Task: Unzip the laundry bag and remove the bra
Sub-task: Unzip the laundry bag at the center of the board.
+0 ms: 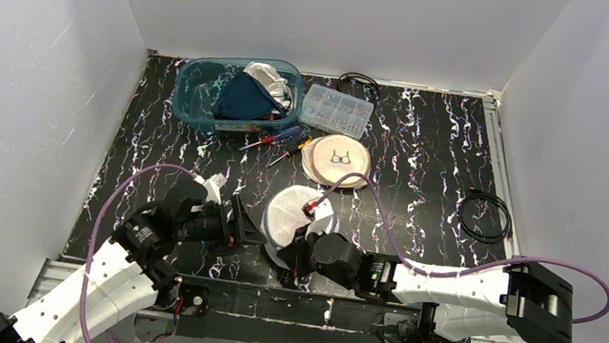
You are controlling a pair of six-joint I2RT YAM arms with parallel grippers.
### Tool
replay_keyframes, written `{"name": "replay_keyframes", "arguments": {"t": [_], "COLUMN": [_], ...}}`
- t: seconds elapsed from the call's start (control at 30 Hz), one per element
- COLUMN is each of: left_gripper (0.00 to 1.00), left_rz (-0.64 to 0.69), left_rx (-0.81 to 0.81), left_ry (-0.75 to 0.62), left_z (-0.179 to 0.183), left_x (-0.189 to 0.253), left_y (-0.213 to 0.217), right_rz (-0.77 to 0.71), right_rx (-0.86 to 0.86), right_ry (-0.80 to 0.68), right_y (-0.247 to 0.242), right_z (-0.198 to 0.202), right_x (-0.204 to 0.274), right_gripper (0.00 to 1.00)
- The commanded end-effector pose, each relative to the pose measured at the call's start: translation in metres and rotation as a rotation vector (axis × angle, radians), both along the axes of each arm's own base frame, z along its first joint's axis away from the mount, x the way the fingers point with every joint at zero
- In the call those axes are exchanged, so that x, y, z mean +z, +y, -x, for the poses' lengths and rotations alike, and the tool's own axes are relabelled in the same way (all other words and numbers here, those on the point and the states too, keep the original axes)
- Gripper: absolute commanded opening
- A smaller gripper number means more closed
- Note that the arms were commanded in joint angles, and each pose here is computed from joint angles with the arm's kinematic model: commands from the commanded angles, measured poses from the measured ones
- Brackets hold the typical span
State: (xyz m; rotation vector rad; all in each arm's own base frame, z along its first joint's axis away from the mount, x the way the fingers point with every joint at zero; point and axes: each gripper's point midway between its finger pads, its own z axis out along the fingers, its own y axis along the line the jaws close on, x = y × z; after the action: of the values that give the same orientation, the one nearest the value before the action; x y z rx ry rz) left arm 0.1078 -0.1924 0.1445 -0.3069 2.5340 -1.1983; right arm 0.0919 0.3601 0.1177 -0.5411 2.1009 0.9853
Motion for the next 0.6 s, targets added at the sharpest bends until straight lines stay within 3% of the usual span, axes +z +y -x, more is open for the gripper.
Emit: {"name": "replay_keyframes", "arguments": {"t": [0.0, 0.33, 0.47, 0.57], "left_gripper": [0.77, 0.60, 0.44, 0.26], "left_rz": [0.040, 0.066, 0.058, 0.057], "left_rx": [0.064, 0.086, 0.067, 0.068], "left_ry": [0.057, 0.057, 0.067, 0.063], "left_z": [-0.009, -0.046, -0.051, -0.053], "left_x": [-0.002, 0.000, -0.010, -0.014], "left_y": [-0.007, -0.033, -0.039, -0.041], "right_rz": [-0.119, -0.105, -0.115, -0.113], "right_rx": [0.072, 0.062, 0.050, 0.037], "right_ry": [-0.019, -0.012, -0.014, -0.016], "right_y": [0.027, 0.014, 0.010, 0.007], "right_z": [0.011, 0.016, 0.015, 0.013], "right_x": [0.033, 0.032, 0.036, 0.038], "right_gripper": [0.01, 0.01, 0.01, 0.01]}}
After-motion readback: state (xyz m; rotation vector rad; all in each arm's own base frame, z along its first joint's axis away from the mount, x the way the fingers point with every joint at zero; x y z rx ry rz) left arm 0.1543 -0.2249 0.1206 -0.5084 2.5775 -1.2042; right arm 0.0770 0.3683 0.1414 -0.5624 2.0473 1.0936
